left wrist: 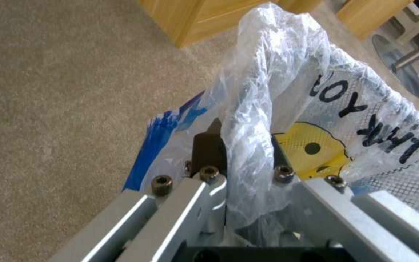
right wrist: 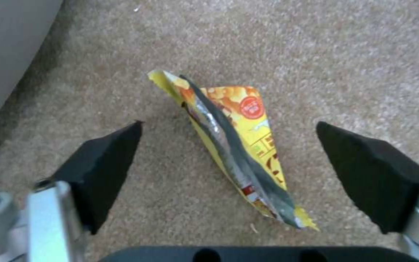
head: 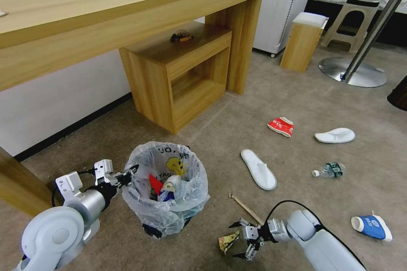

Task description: Pick up the trash bin and place the garbage on the floor into it.

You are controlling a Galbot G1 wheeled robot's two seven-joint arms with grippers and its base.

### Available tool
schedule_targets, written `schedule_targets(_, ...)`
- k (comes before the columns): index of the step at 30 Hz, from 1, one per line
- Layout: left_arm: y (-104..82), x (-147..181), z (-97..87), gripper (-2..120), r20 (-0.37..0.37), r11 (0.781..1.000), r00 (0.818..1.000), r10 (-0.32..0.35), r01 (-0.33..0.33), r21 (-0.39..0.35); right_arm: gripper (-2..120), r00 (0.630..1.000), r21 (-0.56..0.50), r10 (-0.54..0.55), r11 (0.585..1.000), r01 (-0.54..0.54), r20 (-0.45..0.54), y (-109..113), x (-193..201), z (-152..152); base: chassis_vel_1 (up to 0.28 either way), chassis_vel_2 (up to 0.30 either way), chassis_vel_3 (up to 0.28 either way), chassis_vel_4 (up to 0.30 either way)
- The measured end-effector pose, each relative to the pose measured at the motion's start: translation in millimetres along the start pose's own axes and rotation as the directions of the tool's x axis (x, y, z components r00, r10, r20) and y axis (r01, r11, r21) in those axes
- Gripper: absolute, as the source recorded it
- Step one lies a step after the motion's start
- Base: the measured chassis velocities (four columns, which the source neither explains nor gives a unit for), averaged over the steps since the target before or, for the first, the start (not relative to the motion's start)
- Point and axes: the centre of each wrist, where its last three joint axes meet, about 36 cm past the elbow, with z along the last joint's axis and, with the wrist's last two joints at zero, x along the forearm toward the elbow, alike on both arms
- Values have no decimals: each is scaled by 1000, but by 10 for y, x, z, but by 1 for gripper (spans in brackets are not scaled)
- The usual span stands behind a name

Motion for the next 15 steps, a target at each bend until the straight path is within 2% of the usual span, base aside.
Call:
schedule_targets(10, -4, 10, 0, 3, 1, 1000, 1000, 1, -1, 0, 86, 1000, 0, -4, 1000, 4, -16, -7, 1, 44, 0, 0, 0, 0)
schedule_targets(13, -3, 11, -1, 3, 2, 1000, 1000, 1, -1, 0, 73, 1000, -1, -5, 1000, 5, -18, -2, 14, 54, 0, 0, 0, 0)
schedule_targets(15, -3, 11, -1, 3, 2, 1000, 1000, 1, -1, 0, 69, 1000, 0, -5, 1000, 5, -19, -2, 18, 56, 0, 0, 0, 0)
